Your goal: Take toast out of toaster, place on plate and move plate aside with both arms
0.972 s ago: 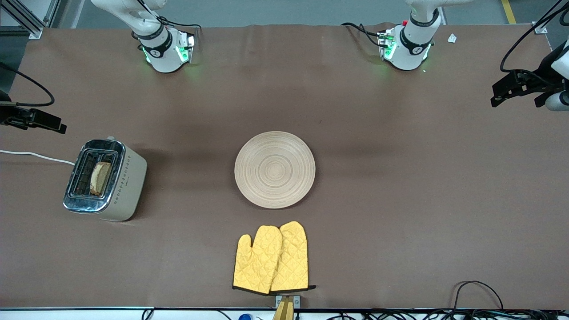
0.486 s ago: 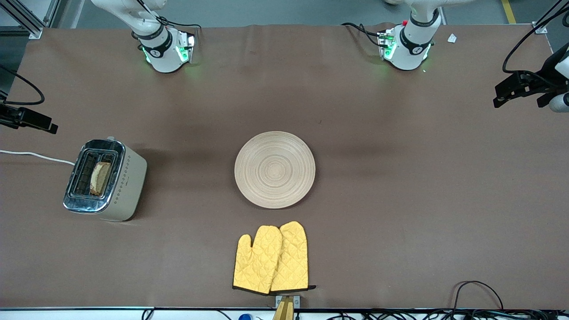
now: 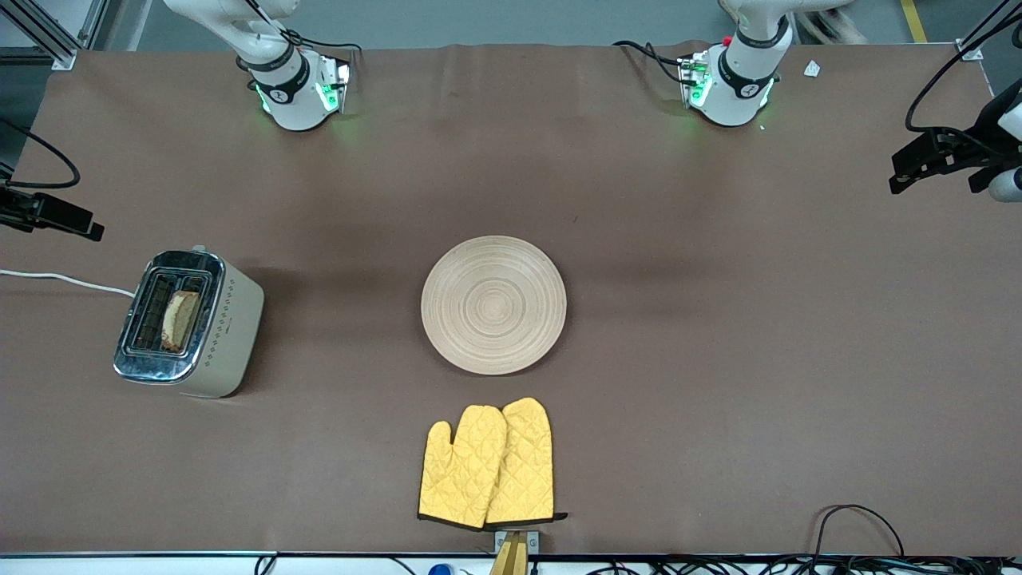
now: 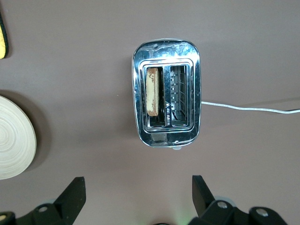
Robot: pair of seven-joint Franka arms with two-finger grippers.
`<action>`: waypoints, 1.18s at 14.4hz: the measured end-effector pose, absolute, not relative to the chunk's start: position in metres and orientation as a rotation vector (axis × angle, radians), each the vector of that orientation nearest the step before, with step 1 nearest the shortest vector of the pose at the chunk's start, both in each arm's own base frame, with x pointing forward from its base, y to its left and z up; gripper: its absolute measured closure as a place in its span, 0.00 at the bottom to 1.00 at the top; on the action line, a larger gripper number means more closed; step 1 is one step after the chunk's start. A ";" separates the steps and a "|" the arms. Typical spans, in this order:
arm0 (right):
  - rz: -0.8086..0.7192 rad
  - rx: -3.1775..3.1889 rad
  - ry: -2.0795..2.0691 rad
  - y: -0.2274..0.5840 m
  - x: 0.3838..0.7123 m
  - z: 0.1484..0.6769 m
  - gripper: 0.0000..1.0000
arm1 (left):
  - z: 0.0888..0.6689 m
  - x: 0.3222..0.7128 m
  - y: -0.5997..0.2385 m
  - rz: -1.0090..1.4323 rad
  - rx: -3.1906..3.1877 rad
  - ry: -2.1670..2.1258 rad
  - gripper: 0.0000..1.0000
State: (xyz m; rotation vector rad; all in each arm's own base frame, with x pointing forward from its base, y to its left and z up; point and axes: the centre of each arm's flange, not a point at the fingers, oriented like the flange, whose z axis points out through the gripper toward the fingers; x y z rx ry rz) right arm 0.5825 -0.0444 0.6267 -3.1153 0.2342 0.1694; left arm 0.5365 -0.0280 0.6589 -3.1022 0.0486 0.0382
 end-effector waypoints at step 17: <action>0.085 -3.123 0.238 -0.044 0.618 0.436 0.00 | 0.659 0.536 -0.029 0.038 -3.102 0.065 0.00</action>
